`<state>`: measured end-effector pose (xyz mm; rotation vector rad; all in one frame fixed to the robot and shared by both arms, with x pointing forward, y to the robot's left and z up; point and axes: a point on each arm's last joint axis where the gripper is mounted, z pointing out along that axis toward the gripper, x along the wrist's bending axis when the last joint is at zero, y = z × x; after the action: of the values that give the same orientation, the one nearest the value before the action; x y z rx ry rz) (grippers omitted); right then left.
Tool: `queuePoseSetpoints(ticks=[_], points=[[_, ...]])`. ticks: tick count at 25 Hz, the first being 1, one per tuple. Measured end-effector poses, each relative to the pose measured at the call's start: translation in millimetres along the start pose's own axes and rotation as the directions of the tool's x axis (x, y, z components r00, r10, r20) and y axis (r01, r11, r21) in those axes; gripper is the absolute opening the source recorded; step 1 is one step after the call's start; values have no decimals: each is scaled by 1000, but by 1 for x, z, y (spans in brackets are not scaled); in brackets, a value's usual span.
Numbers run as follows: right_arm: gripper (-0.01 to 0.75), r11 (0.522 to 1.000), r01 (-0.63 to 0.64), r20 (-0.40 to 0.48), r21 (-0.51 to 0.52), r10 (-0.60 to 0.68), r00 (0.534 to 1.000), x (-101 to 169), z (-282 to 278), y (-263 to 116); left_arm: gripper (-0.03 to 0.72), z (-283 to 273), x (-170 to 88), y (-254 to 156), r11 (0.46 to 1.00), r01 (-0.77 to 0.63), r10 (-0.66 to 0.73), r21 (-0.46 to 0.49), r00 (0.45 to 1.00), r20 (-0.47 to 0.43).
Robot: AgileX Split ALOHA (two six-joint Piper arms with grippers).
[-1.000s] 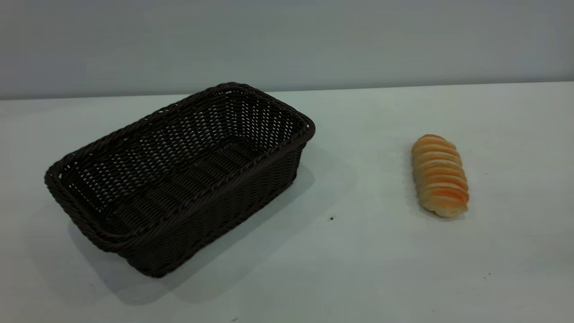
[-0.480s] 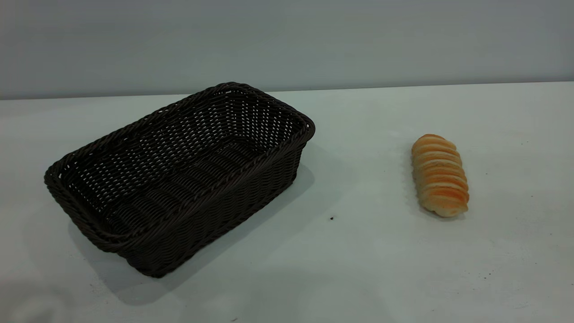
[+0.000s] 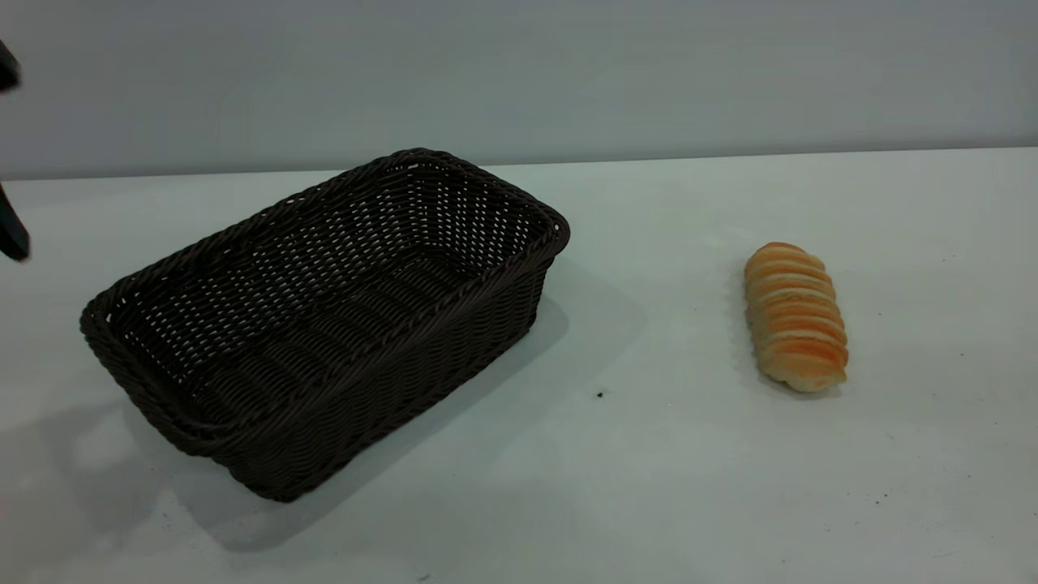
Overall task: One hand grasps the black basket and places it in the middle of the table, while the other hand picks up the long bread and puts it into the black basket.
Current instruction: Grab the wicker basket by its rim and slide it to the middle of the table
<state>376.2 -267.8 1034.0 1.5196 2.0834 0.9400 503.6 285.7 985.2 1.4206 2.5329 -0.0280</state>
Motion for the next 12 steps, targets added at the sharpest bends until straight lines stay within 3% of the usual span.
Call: queuePoseSetpoints(ticks=[4,12], points=[[543,1000,0,0,0,0,1000,0,0,0,519,21,0,6,993,114,-114,28,993,-28],[543,1000,0,-1,0,0,1000,0,0,0,519,59,-7,11,982,175,-173,66,984,-30]])
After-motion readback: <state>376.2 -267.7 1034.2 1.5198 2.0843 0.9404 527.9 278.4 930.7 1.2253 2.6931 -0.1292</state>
